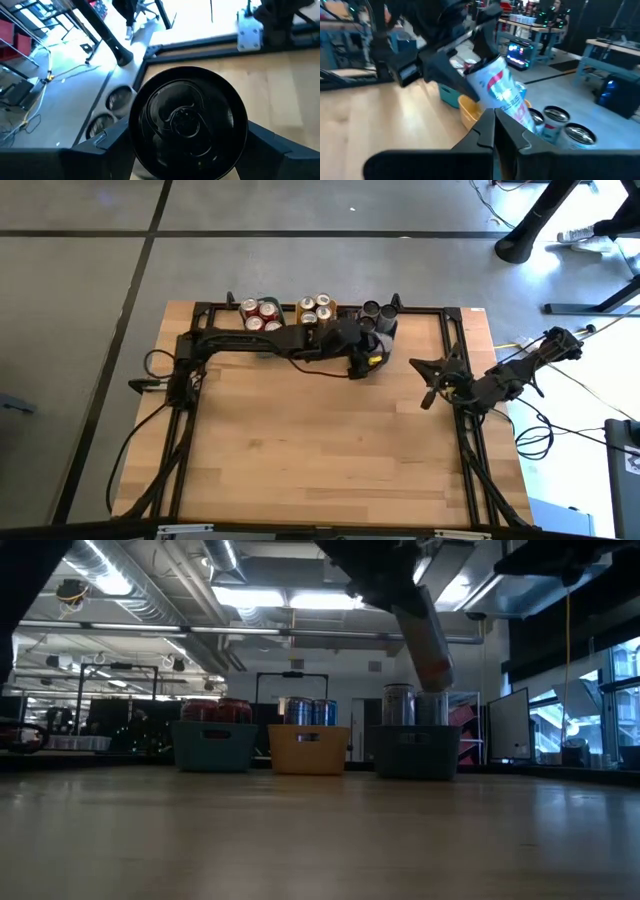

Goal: Sort soda cans
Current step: Put the white-pink soda can into the blue bin

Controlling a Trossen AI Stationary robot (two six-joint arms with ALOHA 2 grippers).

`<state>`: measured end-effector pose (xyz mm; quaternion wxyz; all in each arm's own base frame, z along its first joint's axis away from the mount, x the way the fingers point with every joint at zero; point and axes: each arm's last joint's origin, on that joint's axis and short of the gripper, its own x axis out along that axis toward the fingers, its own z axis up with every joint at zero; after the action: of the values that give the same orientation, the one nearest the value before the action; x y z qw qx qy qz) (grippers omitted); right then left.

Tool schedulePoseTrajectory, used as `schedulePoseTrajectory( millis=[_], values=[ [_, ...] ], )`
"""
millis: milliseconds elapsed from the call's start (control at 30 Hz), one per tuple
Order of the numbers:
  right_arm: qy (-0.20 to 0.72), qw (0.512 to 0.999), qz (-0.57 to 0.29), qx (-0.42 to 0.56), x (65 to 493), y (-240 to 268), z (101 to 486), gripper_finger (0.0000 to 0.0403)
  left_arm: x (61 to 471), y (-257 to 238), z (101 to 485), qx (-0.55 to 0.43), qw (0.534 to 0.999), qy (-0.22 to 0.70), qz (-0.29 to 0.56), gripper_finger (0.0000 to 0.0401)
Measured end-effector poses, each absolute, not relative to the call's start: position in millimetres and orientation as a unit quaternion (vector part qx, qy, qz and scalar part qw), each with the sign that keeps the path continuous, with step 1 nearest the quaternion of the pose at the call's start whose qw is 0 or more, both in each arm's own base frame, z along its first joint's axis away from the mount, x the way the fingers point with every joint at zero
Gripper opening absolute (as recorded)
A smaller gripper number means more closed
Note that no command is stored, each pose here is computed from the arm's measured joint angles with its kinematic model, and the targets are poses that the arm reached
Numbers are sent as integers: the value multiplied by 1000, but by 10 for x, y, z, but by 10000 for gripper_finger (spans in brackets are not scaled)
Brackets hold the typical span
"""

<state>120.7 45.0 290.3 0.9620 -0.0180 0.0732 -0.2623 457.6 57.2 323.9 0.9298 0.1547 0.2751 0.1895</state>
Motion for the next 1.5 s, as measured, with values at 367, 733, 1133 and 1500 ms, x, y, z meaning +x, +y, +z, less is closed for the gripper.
schedulePoseTrajectory(
  millis=[367, 733, 1133, 1500],
  values=[
    [116, 949, -292, -27, 1152, 409, 2751, 5, 4859, 987, 3341, 127, 910, 327, 222, 253],
    [133, 943, -305, -1, 1109, 382, 2667, 5, 4857, 1185, 3156, 48, 915, 339, 214, 253],
    [139, 941, -310, -6, 1151, 408, 2634, 5, 4989, 1193, 2833, 24, 906, 364, 216, 253],
    [163, 933, -319, -30, 1269, 480, 2534, 5, 5090, 1246, 2605, 9, 903, 367, 225, 253]
  ],
)
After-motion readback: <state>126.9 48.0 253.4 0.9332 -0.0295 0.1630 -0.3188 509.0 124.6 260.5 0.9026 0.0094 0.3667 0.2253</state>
